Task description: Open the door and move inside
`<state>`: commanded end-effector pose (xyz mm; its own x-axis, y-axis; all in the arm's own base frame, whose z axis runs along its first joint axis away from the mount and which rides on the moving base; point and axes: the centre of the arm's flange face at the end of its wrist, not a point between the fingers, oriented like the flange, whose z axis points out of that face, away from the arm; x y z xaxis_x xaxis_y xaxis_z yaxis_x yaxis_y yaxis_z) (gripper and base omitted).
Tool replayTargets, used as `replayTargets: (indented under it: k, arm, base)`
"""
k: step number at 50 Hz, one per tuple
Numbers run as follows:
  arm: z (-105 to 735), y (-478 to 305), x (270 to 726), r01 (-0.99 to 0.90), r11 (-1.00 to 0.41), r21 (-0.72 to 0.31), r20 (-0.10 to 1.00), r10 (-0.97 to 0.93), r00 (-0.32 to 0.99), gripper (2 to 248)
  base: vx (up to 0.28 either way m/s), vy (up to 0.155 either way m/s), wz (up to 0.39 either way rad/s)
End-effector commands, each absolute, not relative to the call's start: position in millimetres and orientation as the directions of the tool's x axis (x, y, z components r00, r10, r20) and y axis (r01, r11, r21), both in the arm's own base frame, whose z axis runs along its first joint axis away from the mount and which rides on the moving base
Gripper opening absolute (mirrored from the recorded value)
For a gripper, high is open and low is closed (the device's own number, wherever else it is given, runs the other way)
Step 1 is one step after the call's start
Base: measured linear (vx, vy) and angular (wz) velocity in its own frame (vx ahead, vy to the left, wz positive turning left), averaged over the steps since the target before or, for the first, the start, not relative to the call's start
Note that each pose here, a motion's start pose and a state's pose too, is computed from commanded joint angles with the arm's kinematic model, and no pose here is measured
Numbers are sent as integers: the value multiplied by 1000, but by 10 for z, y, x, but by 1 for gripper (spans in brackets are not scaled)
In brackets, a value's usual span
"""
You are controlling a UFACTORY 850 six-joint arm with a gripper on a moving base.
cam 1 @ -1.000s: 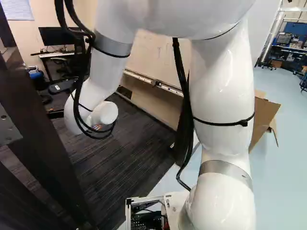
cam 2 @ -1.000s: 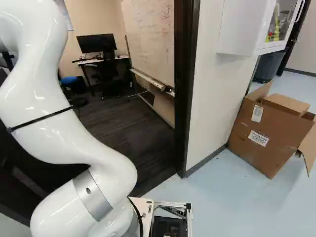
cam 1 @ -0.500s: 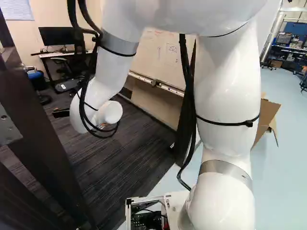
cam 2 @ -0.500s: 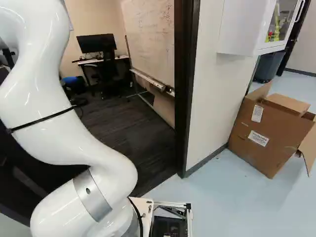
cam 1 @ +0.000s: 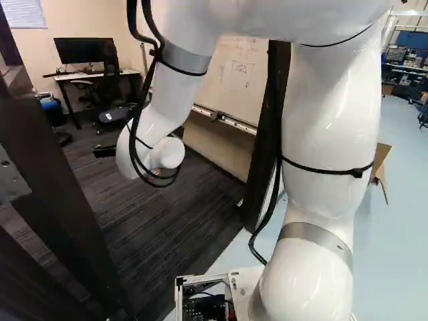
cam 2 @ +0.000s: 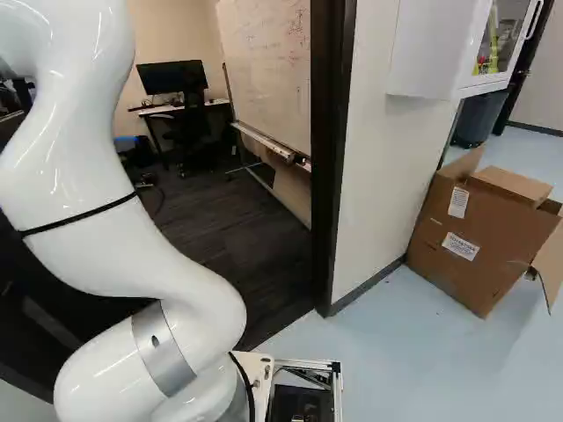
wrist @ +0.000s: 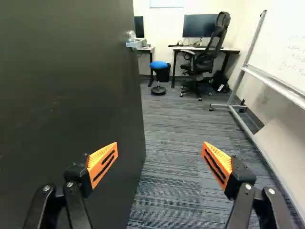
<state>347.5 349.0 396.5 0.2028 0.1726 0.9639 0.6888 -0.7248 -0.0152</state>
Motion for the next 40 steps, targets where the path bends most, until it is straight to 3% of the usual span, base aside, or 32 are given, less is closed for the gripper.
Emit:
replayTargets:
  k: [40]
  arm:
    - [3966,1917,3607,454,-891,-9,957,124,261,247]
  base:
    - [0,0,0]
